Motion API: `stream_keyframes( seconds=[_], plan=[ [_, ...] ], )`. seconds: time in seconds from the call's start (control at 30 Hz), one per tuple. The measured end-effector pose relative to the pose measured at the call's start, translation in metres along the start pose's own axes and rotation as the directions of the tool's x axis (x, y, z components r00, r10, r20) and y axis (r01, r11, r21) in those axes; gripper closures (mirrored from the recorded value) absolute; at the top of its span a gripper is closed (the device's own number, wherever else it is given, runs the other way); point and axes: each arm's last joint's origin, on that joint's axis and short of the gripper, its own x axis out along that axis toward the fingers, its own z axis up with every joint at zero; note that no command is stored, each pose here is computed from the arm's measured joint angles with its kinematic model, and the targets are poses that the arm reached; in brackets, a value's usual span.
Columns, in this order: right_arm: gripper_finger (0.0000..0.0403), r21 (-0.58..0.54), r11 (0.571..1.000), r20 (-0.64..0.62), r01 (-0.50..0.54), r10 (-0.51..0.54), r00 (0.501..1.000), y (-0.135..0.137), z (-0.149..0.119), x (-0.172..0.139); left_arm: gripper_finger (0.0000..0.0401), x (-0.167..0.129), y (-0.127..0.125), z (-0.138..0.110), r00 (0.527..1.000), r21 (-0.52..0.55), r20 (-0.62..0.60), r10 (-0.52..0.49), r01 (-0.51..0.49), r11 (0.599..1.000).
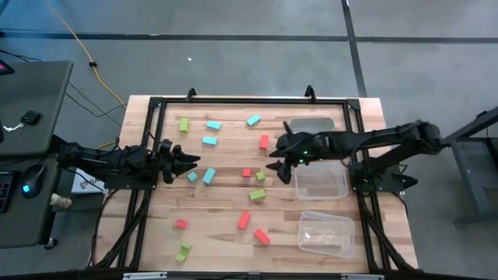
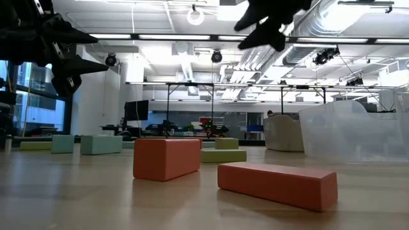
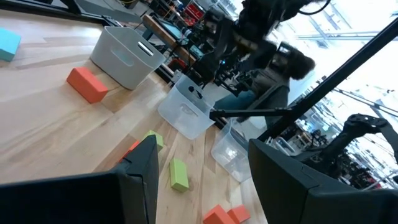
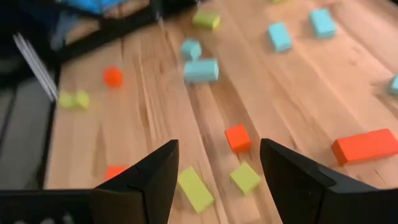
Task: Sort & place blocks by color
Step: Put the light green block into the gray bin
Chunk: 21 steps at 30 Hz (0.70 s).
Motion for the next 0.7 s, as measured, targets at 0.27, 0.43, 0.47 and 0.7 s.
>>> stream_keyframes(
  seconds=[0.27,0.43,0.47,0.7],
  plan=[
    [0.0187,-0.171,0.985,-0.095,-0.029,0.012,0.995,-0.001,-0.012,0.04,0.0227,0.0,0.0,0.0,1.0,0.0,0.0,-0.001,0.001,1.0],
    [0.0187,-0.234,0.972,-0.11,-0.034,0.009,0.994,-0.003,-0.019,0.064,0.0227,0.0,0.0,0.0,1.0,0.0,0.0,-0.001,0.001,1.0],
    [0.0187,-0.243,0.969,-0.119,-0.039,0.01,0.993,-0.003,-0.021,0.068,0.0227,0.0,0.0,0.0,1.0,0.0,0.0,-0.001,0.001,1.0],
    [0.0187,-0.251,0.966,-0.192,-0.065,0.016,0.981,-0.006,-0.034,0.091,0.0227,0.0,0.0,0.0,1.0,0.0,0.0,-0.001,0.001,1.0]
  ],
)
